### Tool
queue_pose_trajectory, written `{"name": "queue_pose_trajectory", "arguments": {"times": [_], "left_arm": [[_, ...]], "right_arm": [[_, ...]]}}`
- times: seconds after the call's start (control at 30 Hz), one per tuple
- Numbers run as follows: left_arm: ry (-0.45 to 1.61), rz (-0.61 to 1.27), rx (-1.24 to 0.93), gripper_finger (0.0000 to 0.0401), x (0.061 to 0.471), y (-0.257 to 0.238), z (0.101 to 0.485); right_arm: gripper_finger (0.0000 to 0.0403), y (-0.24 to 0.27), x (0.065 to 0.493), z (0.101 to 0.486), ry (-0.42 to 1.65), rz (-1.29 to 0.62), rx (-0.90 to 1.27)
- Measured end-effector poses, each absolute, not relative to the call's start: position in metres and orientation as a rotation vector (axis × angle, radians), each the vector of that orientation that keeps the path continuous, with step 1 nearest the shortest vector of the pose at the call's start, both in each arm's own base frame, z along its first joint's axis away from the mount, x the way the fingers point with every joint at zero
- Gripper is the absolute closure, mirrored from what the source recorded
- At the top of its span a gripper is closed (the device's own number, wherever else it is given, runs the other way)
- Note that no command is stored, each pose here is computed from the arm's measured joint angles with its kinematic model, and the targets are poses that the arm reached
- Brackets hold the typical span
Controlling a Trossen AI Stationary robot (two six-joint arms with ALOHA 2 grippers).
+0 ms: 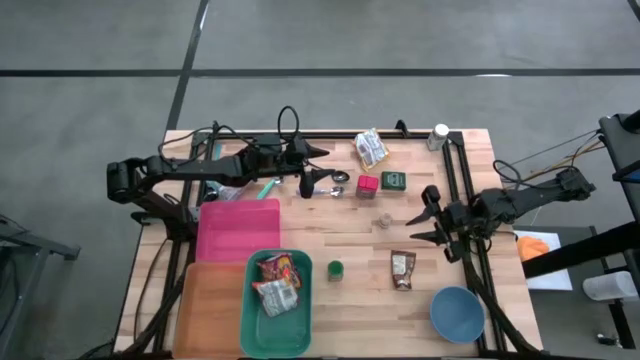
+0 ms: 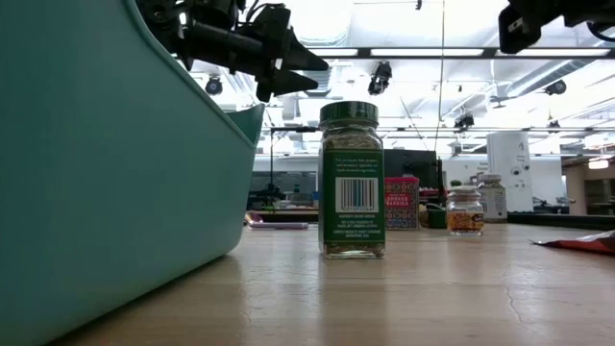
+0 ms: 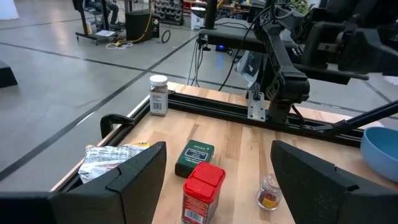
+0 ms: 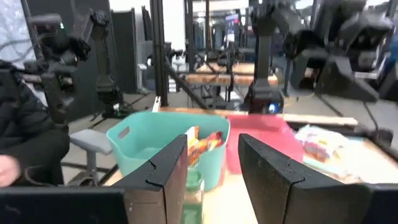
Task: Pick & Place Food Item
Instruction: Move the yellow noodle pack on the table
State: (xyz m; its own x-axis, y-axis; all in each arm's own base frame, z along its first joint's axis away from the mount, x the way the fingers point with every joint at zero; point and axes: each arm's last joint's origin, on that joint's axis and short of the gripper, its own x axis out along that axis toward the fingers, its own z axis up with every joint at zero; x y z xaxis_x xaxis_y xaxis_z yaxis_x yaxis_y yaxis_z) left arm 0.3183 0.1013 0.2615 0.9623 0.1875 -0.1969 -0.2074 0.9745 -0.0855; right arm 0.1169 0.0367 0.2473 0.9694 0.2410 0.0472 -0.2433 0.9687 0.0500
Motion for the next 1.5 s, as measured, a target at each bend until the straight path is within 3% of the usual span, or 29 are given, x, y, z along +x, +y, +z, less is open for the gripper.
{"name": "queue_pose_trajectory", "arguments": {"times": [0.1,0.17,0.27,0.37,0.67,0.93,1.13,1.33,1.5], "left_arm": [[0.189,0.2,-0.106,0.0112,0.318,0.101,0.261],[0.189,0.2,-0.106,0.0112,0.318,0.101,0.261],[0.191,0.2,-0.106,0.0112,0.318,0.101,0.261],[0.202,0.201,-0.109,0.0112,0.318,0.101,0.259],[0.338,0.204,-0.139,0.0112,0.314,0.1,0.246],[0.47,0.205,-0.165,0.0112,0.309,0.098,0.234],[0.491,0.23,-0.263,0.0112,0.308,0.098,0.232],[0.465,0.302,-0.544,0.0112,0.308,0.098,0.231],[0.468,0.309,-0.567,0.0112,0.307,0.098,0.23]], "right_arm": [[0.0261,0.033,0.117,0.257,-0.148,0.153,0.009],[0.0261,0.026,0.117,0.265,-0.171,-0.043,0.14],[0.0261,0.015,0.114,0.266,-0.032,-0.317,0.216],[0.0261,0.009,0.112,0.268,0.099,-0.408,0.277],[0.0261,-0.017,0.139,0.29,0.154,-0.68,0.374],[0.0261,-0.061,0.173,0.295,0.342,-0.593,0.532],[0.0261,-0.11,0.184,0.282,0.422,-0.782,0.608],[0.0261,-0.154,0.194,0.266,0.506,-0.784,0.732],[0.0261,-0.189,0.207,0.25,0.572,-0.865,0.774]]}}
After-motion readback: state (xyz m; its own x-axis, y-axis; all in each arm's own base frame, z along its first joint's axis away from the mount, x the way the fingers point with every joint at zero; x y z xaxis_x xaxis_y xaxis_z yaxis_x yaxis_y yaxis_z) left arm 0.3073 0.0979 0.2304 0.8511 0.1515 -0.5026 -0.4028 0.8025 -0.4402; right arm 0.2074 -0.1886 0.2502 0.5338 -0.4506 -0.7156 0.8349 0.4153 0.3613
